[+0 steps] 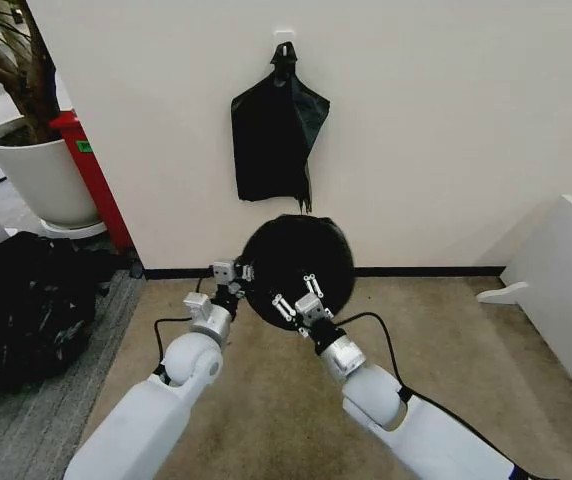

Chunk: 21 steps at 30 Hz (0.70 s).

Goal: Place the garbage bag over the trash bin.

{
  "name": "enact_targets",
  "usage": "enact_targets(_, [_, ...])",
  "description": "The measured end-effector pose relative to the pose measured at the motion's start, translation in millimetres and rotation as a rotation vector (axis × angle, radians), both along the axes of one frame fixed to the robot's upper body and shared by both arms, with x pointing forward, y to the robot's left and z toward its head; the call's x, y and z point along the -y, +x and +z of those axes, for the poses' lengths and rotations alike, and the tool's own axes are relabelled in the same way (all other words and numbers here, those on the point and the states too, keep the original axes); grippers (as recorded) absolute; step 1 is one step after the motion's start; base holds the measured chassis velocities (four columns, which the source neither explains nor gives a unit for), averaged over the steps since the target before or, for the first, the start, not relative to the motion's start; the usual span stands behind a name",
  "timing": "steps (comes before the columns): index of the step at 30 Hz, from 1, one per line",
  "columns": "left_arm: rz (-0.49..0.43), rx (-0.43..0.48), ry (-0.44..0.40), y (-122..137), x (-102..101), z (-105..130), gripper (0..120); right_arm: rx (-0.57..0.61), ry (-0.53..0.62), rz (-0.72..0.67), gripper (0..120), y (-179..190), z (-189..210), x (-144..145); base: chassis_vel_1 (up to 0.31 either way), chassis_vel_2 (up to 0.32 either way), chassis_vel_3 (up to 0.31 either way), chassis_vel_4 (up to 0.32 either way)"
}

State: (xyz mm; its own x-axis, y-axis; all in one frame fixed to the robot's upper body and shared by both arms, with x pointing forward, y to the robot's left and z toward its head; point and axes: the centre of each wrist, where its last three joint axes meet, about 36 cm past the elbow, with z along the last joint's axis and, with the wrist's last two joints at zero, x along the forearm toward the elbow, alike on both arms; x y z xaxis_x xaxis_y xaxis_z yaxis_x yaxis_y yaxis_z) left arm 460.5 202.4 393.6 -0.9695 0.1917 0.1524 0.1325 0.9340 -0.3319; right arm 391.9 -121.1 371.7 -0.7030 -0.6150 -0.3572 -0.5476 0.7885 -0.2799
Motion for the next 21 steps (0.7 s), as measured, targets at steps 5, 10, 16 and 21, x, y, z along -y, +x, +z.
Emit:
enact_targets(5, [0.063,-0.195,-0.069,4.0,-6.4,-2.4,1,0.051,0.043,0.013,81,-9.0,-1.3,-6.2,0.0,0.0,0.0,0.0])
enact_targets(10, [0.135,-0.339,-0.178,17.9,-20.1,4.1,1,0.038,0.026,-0.112,96,-18.0,-9.1,-9.9,0.0,0.0,0.0,0.0])
enact_targets(16, [0.228,-0.476,-0.344,39.6,-56.6,19.6,1,-0.023,-0.041,-0.249,100,-30.7,-27.3,-8.0,0.0,0.0,0.0,0.0])
enact_targets(21, [0.22,-0.482,-0.393,37.4,-67.7,34.7,1,-0.124,-0.089,-0.323,100,-39.2,-46.4,-6.6,0.0,0.0,0.0,0.0])
